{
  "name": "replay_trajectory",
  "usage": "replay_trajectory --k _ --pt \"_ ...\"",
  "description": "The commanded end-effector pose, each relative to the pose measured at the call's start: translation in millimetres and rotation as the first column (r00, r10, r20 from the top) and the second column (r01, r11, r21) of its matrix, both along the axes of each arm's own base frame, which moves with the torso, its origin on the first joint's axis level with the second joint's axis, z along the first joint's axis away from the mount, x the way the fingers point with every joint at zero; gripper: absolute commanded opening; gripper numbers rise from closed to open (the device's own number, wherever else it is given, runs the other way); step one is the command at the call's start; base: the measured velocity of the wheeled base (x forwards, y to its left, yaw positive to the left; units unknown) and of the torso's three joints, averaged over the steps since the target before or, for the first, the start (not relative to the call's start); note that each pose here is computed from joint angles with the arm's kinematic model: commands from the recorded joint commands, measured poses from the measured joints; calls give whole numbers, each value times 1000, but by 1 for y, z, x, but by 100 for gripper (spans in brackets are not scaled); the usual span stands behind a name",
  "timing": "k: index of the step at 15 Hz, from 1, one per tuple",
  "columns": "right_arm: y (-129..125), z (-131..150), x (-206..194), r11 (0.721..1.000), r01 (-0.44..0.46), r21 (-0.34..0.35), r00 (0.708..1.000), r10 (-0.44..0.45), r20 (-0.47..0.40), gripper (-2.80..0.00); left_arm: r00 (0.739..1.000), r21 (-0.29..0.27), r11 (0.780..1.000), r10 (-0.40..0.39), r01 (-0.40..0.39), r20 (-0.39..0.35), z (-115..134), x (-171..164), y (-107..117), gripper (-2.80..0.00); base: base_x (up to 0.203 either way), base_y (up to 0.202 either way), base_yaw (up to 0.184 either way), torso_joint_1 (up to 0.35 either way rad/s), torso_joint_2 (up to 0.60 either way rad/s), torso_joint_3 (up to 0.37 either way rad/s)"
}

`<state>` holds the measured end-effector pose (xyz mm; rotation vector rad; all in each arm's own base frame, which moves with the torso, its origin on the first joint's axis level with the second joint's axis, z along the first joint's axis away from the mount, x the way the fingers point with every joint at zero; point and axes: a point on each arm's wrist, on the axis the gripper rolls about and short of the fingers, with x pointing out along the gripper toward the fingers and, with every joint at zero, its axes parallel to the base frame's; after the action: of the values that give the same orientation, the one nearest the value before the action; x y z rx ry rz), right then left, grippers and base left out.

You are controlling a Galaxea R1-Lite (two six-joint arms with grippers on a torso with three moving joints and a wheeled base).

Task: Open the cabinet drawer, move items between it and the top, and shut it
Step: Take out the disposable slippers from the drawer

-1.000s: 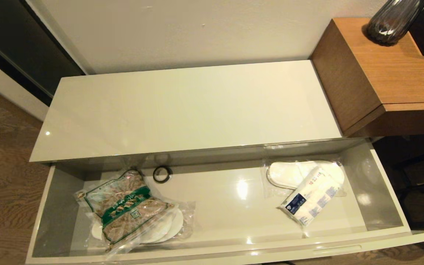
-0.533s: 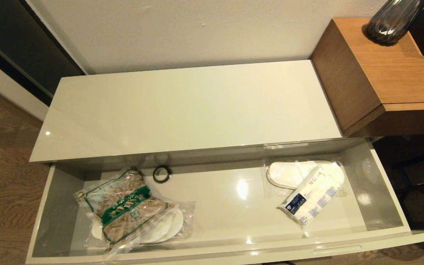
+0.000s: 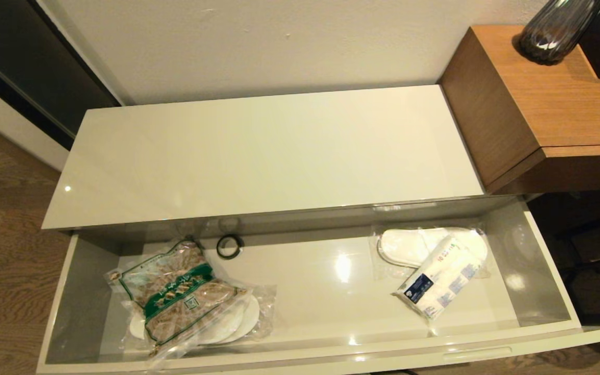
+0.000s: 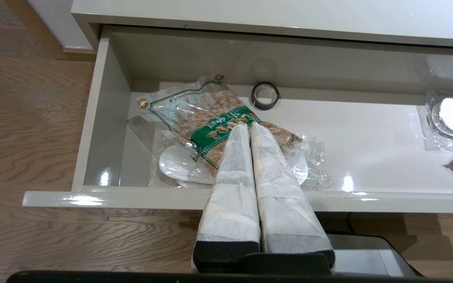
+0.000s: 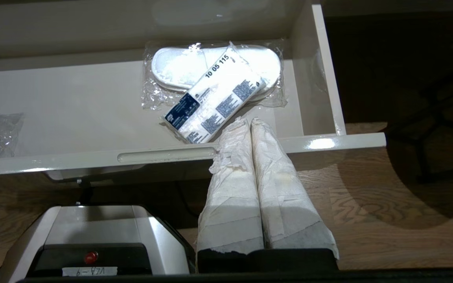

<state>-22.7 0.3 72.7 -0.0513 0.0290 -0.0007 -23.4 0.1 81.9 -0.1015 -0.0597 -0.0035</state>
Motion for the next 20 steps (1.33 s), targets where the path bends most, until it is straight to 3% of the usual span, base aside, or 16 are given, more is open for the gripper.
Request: replay_trajectory --k 1,20 --pt "0 0 0 1000 0 -1 1000 0 -3 -280 1000 -1 1000 0 0 -1 0 0 0 -280 0 0 0 0 0 0" --pt "0 -1 0 1000 -9 -15 1000 9 -5 -280 1000 -1 1000 0 0 -1 0 0 0 -280 0 0 0 0 0 0"
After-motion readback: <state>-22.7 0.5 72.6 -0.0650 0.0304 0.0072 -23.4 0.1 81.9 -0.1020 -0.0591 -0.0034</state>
